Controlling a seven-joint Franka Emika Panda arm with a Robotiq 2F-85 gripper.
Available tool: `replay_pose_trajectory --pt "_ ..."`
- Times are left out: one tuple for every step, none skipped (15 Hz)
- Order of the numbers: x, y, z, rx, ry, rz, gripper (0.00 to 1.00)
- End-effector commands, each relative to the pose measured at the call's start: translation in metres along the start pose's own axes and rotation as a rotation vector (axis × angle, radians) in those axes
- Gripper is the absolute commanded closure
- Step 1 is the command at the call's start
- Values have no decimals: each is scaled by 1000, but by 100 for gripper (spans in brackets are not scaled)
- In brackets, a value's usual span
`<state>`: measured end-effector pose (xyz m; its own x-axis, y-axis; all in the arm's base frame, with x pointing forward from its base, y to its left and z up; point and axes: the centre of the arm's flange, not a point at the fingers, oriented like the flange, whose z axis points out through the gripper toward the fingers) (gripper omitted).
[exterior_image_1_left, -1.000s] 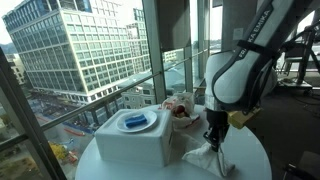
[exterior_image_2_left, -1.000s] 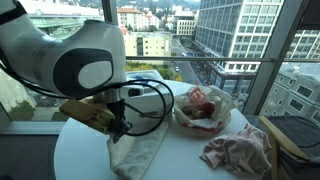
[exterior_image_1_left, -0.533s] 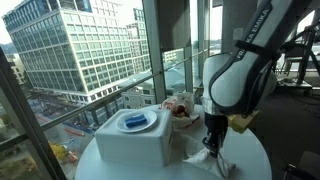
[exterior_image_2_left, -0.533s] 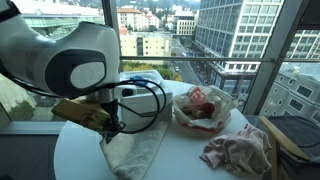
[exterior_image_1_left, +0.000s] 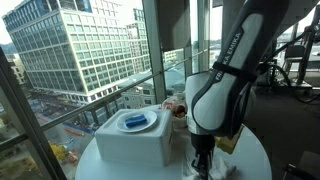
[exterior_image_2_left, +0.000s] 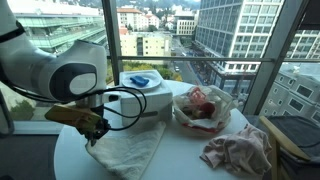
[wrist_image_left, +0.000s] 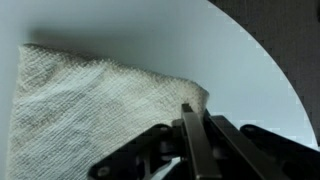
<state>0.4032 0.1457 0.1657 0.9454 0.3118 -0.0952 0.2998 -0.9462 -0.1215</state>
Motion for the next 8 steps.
replay_pose_trajectory --pt "29 -6 31 23 -38 -39 98" --pt "32 -7 39 31 -53 -45 98" --pt "35 -7 47 39 -66 -46 98" --pt "36 -8 55 45 -81 -50 98" --pt "37 -9 60 51 -92 -57 98" --pt "38 -10 65 58 -101 -60 81" --pt "38 -11 68 65 -108 -63 64" --pt "38 -12 70 72 -114 -62 59"
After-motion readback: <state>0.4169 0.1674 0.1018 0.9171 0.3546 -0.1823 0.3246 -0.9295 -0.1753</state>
